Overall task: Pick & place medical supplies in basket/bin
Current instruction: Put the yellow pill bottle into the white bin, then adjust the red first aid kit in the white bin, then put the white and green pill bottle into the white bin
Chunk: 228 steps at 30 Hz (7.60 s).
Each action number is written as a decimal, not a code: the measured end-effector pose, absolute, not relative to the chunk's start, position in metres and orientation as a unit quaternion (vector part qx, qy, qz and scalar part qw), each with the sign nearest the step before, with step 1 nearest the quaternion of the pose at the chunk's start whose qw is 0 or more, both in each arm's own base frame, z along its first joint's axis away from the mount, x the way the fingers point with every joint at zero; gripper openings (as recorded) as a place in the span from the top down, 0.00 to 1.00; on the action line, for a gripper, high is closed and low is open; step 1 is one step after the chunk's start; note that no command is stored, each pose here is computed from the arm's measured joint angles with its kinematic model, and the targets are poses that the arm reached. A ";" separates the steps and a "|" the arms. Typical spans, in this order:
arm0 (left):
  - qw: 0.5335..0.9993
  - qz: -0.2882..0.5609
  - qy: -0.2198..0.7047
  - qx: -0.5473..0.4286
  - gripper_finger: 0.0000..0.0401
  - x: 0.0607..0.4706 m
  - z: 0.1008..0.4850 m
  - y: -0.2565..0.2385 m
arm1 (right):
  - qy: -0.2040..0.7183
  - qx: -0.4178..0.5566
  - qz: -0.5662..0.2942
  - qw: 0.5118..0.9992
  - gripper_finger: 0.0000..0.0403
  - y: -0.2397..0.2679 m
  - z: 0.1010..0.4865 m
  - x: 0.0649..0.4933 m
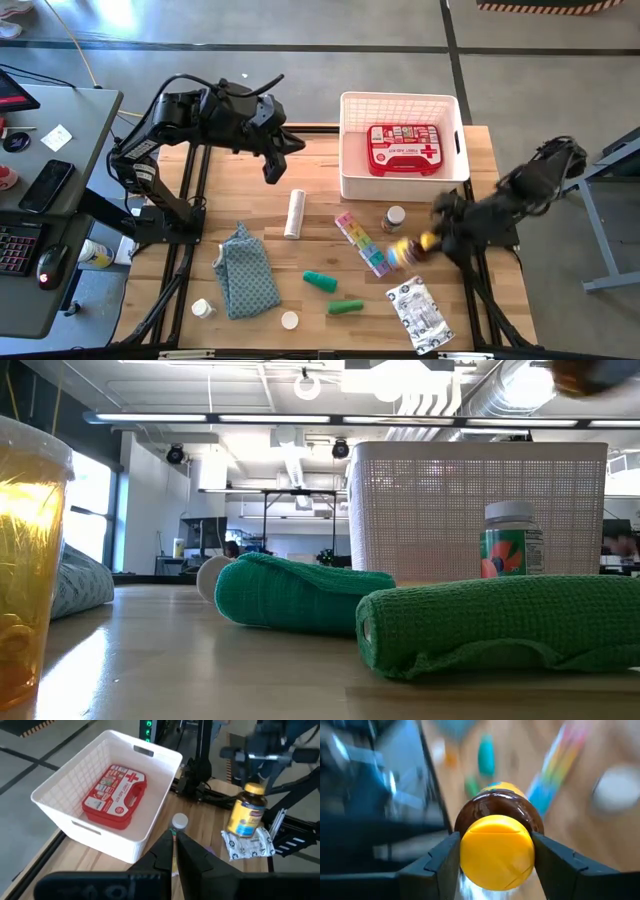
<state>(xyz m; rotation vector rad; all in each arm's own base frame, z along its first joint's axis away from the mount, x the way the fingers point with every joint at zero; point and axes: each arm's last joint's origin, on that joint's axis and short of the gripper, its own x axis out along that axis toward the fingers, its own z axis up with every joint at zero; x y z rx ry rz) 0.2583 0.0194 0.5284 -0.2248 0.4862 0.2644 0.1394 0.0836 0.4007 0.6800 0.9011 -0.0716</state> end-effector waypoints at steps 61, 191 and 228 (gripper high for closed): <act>0.939 0.153 0.298 -0.080 0.86 0.193 0.533 0.058 | 0.533 0.190 -0.355 0.744 0.42 -0.277 0.294 0.340; 0.985 0.055 0.123 -0.110 0.86 0.232 0.560 0.058 | 0.572 0.238 -0.235 0.749 0.37 0.023 0.300 0.229; 0.961 -0.011 0.232 -0.151 0.86 0.290 0.519 0.053 | 0.551 0.224 -0.307 0.743 0.25 0.016 0.232 0.225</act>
